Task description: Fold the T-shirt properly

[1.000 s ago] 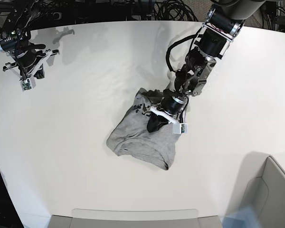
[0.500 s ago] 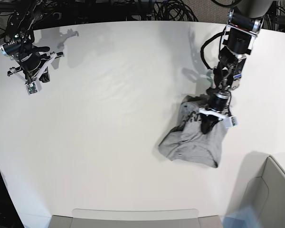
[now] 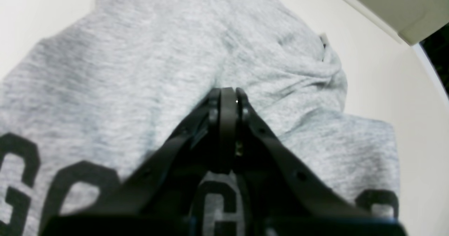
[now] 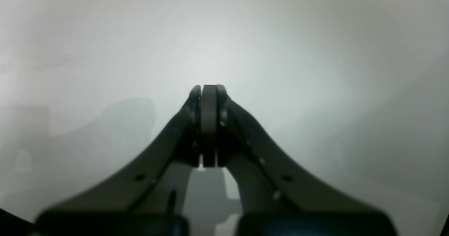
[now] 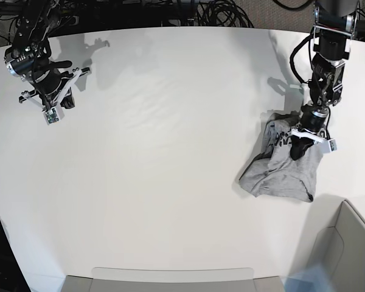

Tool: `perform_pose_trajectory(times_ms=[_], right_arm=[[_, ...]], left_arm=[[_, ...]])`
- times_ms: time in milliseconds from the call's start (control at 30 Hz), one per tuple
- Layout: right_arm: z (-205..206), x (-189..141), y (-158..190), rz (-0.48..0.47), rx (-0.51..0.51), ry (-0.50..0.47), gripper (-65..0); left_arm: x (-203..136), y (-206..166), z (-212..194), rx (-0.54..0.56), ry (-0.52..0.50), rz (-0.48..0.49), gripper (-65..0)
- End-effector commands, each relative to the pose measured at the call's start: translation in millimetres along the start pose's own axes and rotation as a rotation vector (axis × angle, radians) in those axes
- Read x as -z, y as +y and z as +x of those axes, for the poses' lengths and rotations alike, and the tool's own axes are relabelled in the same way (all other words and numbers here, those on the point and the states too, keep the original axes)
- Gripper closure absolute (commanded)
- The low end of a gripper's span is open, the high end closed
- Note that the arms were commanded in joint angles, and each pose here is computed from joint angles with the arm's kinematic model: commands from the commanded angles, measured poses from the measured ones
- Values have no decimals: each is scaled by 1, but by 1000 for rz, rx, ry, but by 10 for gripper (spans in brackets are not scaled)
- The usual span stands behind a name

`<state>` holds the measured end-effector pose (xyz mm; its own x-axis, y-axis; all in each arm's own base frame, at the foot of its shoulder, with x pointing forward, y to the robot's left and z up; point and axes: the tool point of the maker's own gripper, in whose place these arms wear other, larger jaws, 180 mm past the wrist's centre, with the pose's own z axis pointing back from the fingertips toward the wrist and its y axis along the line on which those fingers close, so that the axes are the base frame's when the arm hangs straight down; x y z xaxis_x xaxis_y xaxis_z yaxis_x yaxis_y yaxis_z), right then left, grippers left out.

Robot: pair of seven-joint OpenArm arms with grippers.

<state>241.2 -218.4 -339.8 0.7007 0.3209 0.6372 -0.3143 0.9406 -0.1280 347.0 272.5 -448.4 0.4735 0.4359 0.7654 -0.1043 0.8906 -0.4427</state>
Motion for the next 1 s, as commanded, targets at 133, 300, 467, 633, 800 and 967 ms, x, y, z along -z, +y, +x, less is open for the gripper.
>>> perform_pose_trajectory(times_ms=[133,300,467,633,800,967], right_arm=[[18,-5,-6,-12,-27,-60,0],[29,-5,-9,-18,-38,-87,0],[47,-13,-11,-42,-65,-137,0],[48,-20,-9,-50,-80,-143,0],[21,-20,1,-24,-71,-78,0],[-15,-24,13,10,-59,12,0]], left_arm=[[-4,-51,15,128,55,-139,0],[-12,-86,60,156,-71,-220,0],[-38,-88,110,155,-221,-220,0],[-78,-106,122,194,-292,-257,0],[-115,-109,84,216,-219,-264,0],[-148,-95,34,200,-96,-226,0]])
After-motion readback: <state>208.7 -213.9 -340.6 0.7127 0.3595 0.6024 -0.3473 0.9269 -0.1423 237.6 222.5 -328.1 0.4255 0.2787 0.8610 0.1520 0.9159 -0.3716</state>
